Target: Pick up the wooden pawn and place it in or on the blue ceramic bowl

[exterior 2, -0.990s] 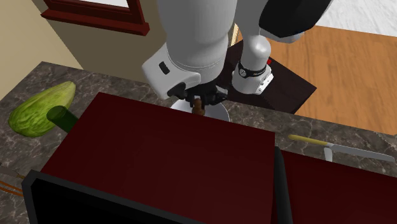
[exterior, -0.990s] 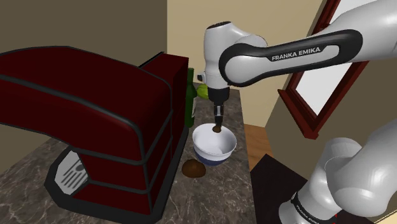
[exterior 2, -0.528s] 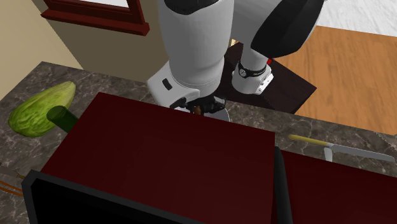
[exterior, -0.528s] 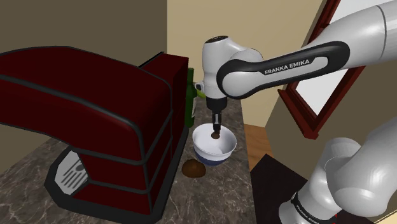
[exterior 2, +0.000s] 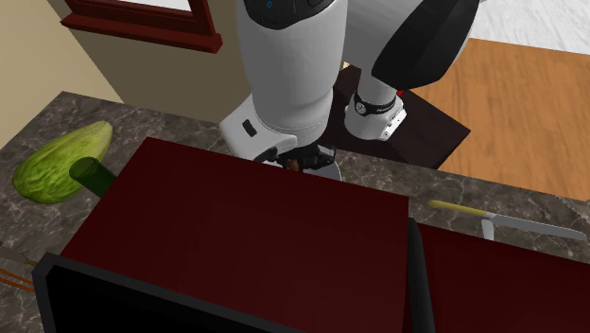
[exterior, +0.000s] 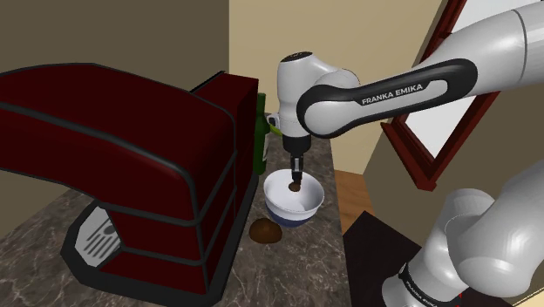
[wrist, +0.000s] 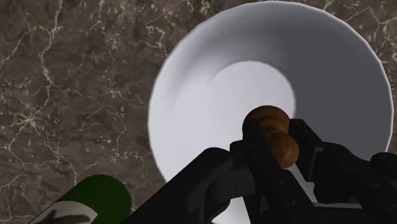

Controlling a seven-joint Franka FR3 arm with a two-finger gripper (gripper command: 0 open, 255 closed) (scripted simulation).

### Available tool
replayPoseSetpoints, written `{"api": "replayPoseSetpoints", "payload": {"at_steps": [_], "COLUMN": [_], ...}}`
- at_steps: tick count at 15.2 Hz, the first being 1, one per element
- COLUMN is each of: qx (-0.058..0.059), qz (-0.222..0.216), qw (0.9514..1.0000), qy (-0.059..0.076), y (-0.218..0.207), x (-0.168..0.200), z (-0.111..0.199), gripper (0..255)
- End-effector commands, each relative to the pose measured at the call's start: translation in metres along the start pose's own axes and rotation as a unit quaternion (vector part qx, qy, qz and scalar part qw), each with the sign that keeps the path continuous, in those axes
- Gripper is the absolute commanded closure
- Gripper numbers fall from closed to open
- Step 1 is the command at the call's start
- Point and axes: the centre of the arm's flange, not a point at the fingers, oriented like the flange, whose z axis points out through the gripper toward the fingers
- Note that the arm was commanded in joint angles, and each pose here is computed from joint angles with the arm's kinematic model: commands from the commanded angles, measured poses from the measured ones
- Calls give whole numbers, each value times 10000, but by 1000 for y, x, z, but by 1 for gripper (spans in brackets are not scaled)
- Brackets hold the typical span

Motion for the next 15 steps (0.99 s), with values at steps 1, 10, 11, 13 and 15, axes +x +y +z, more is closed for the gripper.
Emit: {"api": "replayPoseSetpoints", "payload": {"at_steps": [1,10,11,13,15], "qx": [0,0,0,0,0], "qz": [0,0,0,0,0], "qw": [10000,10000,10000,10000,10000], "qy": [0,0,0,0,0], "y": [0,0,0,0,0], "x": [0,0,0,0,0], "z": [0,-50,-50,-50,-50], "gripper": [0,0,0,0,0]}}
